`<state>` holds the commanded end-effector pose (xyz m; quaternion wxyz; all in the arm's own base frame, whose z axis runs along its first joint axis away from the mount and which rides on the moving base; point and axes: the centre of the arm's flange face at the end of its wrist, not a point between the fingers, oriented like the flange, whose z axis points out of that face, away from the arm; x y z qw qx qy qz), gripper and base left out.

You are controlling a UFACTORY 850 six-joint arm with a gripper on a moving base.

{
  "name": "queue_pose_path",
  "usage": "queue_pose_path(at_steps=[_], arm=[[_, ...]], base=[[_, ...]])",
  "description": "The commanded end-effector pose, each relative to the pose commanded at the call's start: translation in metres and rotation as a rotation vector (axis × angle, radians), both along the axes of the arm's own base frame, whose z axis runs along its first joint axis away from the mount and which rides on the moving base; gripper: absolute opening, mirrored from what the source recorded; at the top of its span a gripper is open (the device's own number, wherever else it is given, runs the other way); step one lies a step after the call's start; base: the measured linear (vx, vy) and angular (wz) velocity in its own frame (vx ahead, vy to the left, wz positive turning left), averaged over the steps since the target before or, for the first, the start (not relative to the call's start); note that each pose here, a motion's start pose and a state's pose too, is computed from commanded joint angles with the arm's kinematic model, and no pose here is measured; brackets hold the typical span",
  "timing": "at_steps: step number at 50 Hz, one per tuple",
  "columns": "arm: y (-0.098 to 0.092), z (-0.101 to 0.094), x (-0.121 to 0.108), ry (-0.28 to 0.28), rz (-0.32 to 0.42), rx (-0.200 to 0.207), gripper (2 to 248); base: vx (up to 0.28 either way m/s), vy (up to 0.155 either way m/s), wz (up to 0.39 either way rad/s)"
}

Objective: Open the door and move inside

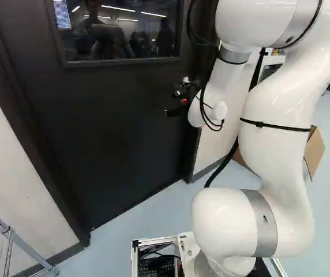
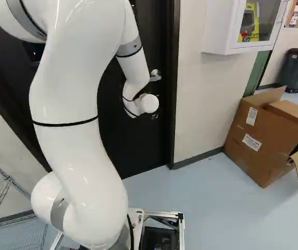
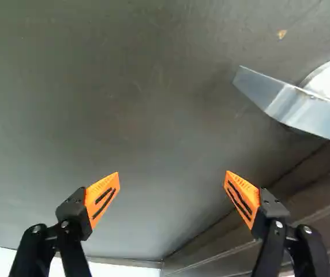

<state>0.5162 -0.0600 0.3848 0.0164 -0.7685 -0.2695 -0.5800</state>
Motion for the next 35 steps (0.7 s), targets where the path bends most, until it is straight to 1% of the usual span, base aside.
queue_pose_path(at_steps=[35], arm=[[0.022, -0.007, 0.074, -0.043, 0.066, -0.01, 247]], base=[[-0.003, 0.0, 0.0]])
